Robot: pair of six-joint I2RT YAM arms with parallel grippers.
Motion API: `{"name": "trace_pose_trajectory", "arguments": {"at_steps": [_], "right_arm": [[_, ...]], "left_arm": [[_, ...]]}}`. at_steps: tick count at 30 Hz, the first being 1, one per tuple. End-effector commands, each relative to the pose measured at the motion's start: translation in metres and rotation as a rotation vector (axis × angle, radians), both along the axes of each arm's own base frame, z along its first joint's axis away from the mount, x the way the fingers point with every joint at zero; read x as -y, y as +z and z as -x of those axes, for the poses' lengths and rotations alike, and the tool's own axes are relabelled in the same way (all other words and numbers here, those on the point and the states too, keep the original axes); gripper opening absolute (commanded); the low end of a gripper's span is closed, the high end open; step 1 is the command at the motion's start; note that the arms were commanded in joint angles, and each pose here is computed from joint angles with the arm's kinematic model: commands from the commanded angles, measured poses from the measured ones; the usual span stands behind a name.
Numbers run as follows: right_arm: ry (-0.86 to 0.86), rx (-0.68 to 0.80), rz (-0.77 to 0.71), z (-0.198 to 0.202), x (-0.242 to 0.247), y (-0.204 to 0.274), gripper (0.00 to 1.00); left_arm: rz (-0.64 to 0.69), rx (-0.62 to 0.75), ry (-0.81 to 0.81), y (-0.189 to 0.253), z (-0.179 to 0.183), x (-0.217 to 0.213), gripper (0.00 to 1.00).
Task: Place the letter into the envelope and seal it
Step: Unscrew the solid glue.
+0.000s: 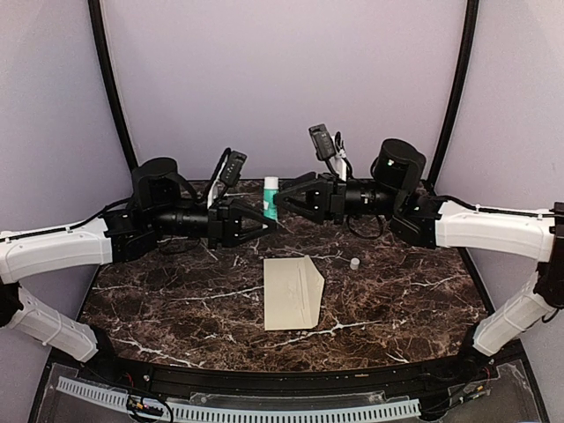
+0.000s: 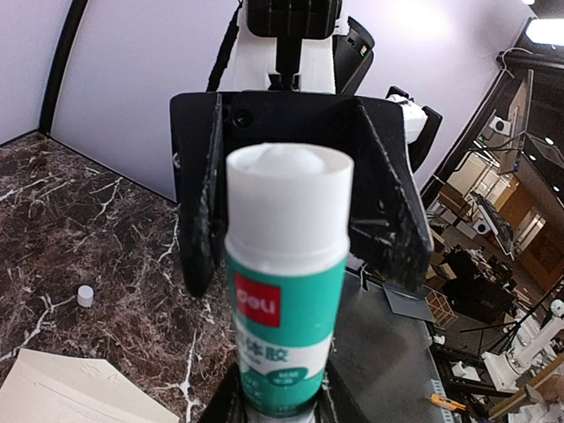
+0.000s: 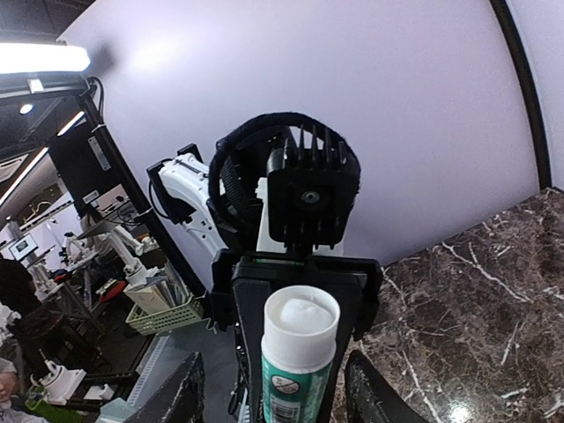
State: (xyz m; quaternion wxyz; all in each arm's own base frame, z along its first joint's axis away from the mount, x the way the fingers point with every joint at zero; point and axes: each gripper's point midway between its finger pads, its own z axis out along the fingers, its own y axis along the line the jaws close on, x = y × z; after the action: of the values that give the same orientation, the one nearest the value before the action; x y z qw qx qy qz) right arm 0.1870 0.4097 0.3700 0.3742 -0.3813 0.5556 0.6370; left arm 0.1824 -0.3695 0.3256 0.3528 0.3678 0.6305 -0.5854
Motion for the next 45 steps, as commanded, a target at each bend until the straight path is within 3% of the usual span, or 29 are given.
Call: {"name": "trace_pose_trajectory", "arguments": {"at_steps": [1, 4, 10, 13, 24, 31, 39, 45], "right_arm": [[0.132, 0.050, -0.042, 0.020, -0.006, 0.017, 0.48], [0.158, 0.052, -0.038, 0.026, -0.010, 0.017, 0.40], [0.126, 0.039, -0.038, 0.021, -0.012, 0.015, 0.09], [0.082, 0.031, -0.036, 0.015, -0.010, 0.014, 0.00], [-0.185, 0.014, 0.009, -0.016, -0.008, 0.008, 0.00], [-0.383, -0.002, 0.137, -0.034, -0.035, -0.009, 0.00], [-0.575, -0.098, 0.253, -0.057, -0.056, -0.036, 0.00], [-0.653, -0.102, 0.321, -0.062, -0.069, -0.046, 0.00]], "left_arm": [[0.060, 0.031, -0.087, 0.021, 0.013, 0.002, 0.00], [0.060, 0.027, -0.092, 0.020, 0.012, 0.002, 0.00], [0.044, 0.019, -0.086, 0.016, 0.010, 0.003, 0.00], [0.034, 0.045, -0.020, 0.015, 0.002, 0.000, 0.00], [-0.103, 0.085, 0.383, -0.009, -0.056, -0.026, 0.00], [-0.196, 0.098, 0.452, -0.027, -0.070, -0.029, 0.00], [-0.325, 0.117, 0.675, -0.046, -0.099, -0.052, 0.00], [-0.368, 0.109, 0.756, -0.054, -0.108, -0.062, 0.00]]}}
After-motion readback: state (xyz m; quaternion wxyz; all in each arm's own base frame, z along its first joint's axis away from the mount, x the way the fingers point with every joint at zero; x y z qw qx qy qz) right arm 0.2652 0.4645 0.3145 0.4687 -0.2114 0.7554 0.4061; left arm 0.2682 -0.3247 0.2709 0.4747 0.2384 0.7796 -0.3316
